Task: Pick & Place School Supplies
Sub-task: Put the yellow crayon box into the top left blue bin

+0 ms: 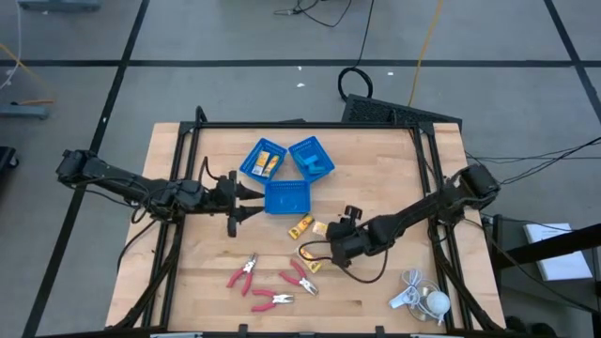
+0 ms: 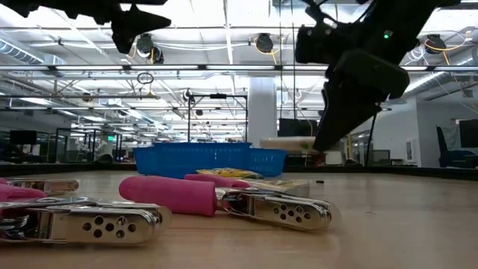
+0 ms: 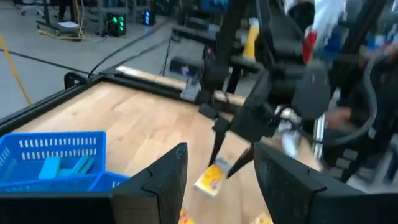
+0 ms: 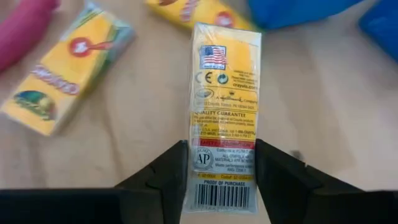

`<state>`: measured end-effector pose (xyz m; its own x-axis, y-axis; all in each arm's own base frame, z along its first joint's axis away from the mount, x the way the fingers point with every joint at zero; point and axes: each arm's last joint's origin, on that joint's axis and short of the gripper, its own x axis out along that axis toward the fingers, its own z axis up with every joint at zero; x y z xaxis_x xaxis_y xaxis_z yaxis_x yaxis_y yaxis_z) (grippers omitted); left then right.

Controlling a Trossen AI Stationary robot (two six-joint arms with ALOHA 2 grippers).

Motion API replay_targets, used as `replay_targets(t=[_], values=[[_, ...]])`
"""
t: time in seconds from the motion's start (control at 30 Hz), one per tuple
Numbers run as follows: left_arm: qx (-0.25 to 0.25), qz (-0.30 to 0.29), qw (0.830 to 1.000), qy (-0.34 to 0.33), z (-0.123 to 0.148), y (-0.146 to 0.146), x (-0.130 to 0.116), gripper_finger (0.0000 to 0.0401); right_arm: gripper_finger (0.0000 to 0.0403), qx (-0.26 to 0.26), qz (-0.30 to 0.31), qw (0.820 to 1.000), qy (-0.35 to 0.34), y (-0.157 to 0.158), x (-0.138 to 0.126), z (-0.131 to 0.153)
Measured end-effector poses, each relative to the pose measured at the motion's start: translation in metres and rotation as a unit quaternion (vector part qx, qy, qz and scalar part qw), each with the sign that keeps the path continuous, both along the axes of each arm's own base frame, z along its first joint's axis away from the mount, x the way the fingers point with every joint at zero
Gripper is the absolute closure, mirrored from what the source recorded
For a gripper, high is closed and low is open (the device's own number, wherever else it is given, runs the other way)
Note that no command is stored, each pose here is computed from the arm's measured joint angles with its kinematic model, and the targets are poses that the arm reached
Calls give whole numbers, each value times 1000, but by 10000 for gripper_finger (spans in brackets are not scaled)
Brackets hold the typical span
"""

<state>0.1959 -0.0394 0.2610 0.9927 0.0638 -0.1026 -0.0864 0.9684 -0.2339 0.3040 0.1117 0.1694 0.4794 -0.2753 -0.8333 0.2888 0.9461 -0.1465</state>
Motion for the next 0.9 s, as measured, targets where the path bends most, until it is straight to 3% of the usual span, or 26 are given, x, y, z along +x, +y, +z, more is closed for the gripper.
replay_targets(t=[0.23, 0.47, 0.67, 0.9], values=[[-70, 40, 995, -54, 2, 2, 14, 215, 240, -126, -6, 991, -41, -8, -9, 26], [-161, 73, 983, -51, -25, 7, 46, 215, 239, -268, 16, 959, -84, -10, 2, 39], [-183, 87, 978, -40, -47, 10, 68, 215, 240, -295, 28, 946, -127, -14, 17, 50], [-190, 78, 978, -34, -50, 12, 92, 215, 238, -301, 46, 941, -147, -18, 25, 57]])
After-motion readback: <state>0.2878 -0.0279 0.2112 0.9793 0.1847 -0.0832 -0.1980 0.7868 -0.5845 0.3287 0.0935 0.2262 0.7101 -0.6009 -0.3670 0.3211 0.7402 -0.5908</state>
